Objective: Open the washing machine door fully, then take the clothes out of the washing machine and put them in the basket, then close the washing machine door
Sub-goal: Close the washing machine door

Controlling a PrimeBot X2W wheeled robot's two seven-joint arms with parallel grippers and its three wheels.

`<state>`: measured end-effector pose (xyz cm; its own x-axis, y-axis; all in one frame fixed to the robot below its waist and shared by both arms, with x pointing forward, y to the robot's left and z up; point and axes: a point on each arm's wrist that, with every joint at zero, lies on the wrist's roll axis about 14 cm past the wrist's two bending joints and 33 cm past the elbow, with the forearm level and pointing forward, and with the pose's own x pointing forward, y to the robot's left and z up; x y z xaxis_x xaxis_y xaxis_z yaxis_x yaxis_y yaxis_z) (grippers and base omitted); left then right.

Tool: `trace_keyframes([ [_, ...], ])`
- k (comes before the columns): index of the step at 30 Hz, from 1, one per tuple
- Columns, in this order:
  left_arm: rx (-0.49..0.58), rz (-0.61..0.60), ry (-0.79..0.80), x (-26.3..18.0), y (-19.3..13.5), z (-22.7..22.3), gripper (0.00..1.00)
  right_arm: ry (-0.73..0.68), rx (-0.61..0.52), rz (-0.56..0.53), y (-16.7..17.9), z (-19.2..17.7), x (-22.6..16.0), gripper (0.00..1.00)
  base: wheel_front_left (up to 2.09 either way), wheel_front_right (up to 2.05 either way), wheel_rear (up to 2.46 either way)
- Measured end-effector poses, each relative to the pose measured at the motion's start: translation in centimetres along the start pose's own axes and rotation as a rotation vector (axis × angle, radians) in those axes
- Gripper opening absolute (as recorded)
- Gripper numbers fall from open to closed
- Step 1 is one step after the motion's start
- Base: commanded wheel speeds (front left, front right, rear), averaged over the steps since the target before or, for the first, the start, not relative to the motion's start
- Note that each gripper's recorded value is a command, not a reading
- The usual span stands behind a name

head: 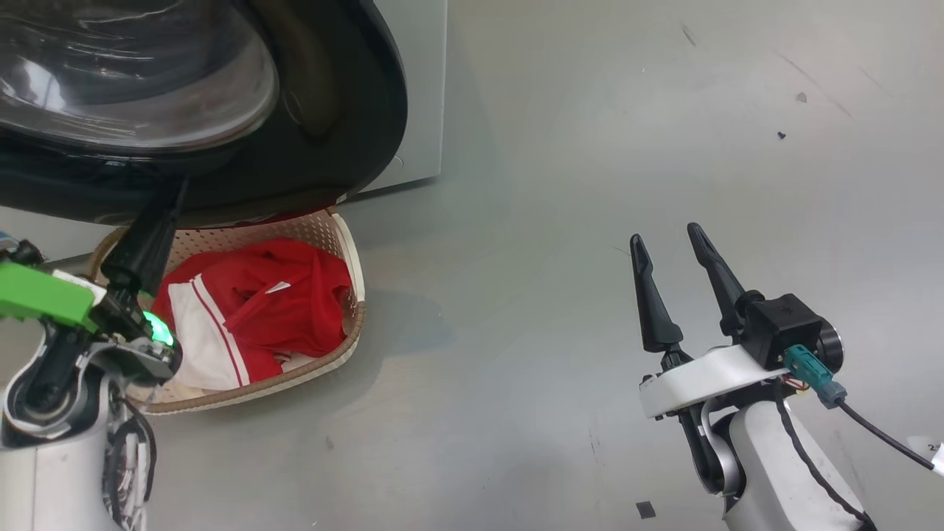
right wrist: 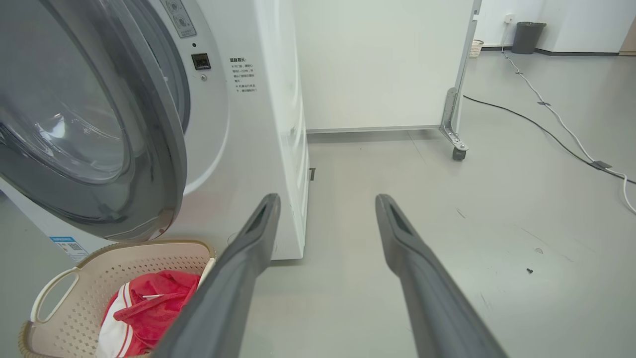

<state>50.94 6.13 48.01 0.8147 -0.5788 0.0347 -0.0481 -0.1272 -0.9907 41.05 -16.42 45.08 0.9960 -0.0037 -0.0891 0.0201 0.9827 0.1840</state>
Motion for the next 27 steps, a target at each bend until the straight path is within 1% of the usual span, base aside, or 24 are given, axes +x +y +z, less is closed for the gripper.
trace_keyframes([
  [7, -0.010, 0.010, -0.076, -3.7, 0.0, 0.4, 0.00, 0.000, 0.005, 0.033, 1.0, 0.0, -0.5, 1.00, 0.00, 0.00, 0.00],
  [8, -0.008, 0.010, -0.088, -4.4, -0.1, 0.4, 0.09, 0.000, 0.006, 0.036, 1.2, 0.0, -0.6, 1.00, 0.00, 0.00, 0.00],
  [9, -0.008, 0.008, -0.098, -4.9, -0.3, 0.5, 0.26, 0.000, 0.006, 0.039, 1.3, 0.0, -0.7, 1.00, 0.00, 0.00, 0.00],
  [10, -0.010, 0.006, -0.116, -5.5, -0.3, 0.6, 0.52, -0.001, 0.007, 0.042, 1.4, 0.0, -0.8, 1.00, 0.00, 0.00, 0.00],
  [11, -0.011, 0.005, -0.125, -6.0, -0.4, 0.6, 0.86, -0.002, 0.008, 0.046, 1.5, 0.1, -0.8, 1.00, 0.00, 0.00, 0.00],
  [12, -0.011, 0.004, -0.133, -6.5, -0.5, 0.5, 1.00, -0.002, 0.007, 0.051, 1.7, 0.0, -0.9, 1.00, 0.00, 0.00, 0.00],
  [17, 0.011, 0.004, -0.191, -9.2, -1.0, 0.9, 1.00, -0.012, 0.003, 0.092, 2.8, 0.4, -0.7, 1.00, 0.00, 0.00, 0.00],
  [20, 0.060, 0.005, -0.239, -10.5, -1.7, 1.4, 1.00, -0.016, -0.007, 0.112, 3.4, 0.4, -0.7, 1.00, 0.00, 0.00, 0.00],
  [24, 0.181, 0.013, -0.306, -11.8, -3.1, 2.1, 1.00, -0.023, -0.006, 0.131, 4.1, 0.6, -0.7, 1.00, 0.00, 0.00, 0.00],
  [26, 0.263, 0.019, -0.355, -12.4, -4.0, 2.7, 1.00, -0.029, -0.008, 0.139, 4.3, 0.9, -0.6, 1.00, 0.00, 0.00, 0.00],
  [27, 0.281, 0.004, -0.377, -12.7, -4.7, 2.9, 1.00, -0.033, -0.011, 0.144, 4.5, 1.0, -0.6, 1.00, 0.00, 0.00, 0.00],
])
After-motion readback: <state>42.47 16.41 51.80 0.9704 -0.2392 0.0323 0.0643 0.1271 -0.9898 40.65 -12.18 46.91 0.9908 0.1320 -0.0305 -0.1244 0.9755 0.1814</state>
